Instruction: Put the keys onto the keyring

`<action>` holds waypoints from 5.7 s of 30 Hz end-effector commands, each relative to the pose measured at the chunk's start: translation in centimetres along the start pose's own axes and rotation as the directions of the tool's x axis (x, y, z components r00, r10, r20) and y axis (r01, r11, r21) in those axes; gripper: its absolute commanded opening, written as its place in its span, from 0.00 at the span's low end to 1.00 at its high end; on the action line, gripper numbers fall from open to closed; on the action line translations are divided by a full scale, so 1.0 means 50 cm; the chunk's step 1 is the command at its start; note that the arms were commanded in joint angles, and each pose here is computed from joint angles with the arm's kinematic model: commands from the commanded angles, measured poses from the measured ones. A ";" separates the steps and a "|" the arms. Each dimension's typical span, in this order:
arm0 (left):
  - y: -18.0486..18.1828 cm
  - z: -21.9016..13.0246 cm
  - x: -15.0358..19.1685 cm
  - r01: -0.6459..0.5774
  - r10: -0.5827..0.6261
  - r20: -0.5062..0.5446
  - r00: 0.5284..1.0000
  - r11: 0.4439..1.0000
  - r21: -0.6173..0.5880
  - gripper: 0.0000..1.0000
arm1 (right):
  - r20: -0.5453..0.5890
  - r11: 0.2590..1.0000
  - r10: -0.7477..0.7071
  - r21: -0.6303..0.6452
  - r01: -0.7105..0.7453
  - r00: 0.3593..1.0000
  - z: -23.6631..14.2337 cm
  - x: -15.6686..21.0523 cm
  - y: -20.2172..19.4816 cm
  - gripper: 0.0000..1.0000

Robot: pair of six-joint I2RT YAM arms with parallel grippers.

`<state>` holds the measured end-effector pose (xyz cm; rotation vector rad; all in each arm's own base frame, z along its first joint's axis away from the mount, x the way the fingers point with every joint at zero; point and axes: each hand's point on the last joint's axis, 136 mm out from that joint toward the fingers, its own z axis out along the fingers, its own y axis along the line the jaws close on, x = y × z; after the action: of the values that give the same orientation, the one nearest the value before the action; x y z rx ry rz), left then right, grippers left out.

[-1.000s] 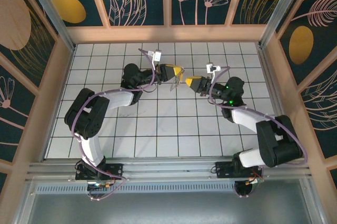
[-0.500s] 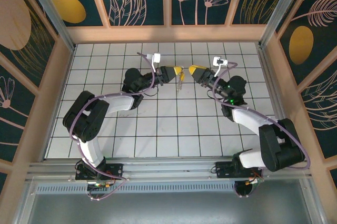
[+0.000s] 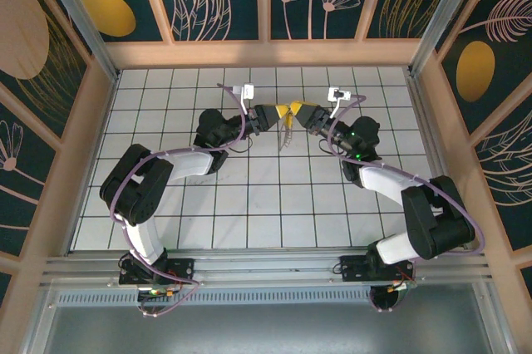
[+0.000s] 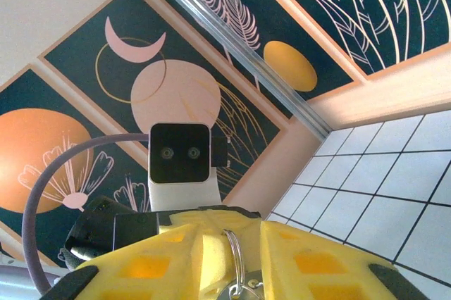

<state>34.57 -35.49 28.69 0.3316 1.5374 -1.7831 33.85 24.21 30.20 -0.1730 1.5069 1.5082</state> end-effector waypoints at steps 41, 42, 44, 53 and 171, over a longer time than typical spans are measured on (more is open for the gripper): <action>-0.043 0.002 -0.023 -0.067 0.065 0.044 0.997 0.997 0.034 0.00 | -0.070 0.999 -0.015 -0.036 0.013 0.997 0.018 0.040 -0.009 0.13; -0.042 0.003 -0.023 -0.067 0.065 0.043 0.997 0.997 0.034 0.00 | -0.070 0.999 -0.014 -0.035 0.011 0.997 0.019 0.041 -0.010 0.13; -0.043 0.003 -0.023 -0.067 0.066 0.043 0.997 0.997 0.035 0.00 | -0.071 0.999 -0.011 -0.035 0.009 0.997 0.020 0.043 -0.013 0.13; -0.036 0.004 -0.021 -0.072 0.072 0.032 0.997 0.997 0.017 0.00 | -0.074 0.999 -0.013 -0.041 0.010 0.997 0.019 0.043 -0.019 0.00; -0.022 0.017 -0.023 -0.104 0.113 -0.142 0.983 0.992 0.068 0.00 | -0.198 0.984 -0.163 0.033 0.173 0.967 -0.013 0.079 -0.044 0.40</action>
<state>35.59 -35.89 27.63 0.5417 1.6423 -1.7538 32.82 24.45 24.54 -0.3671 1.6829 1.3465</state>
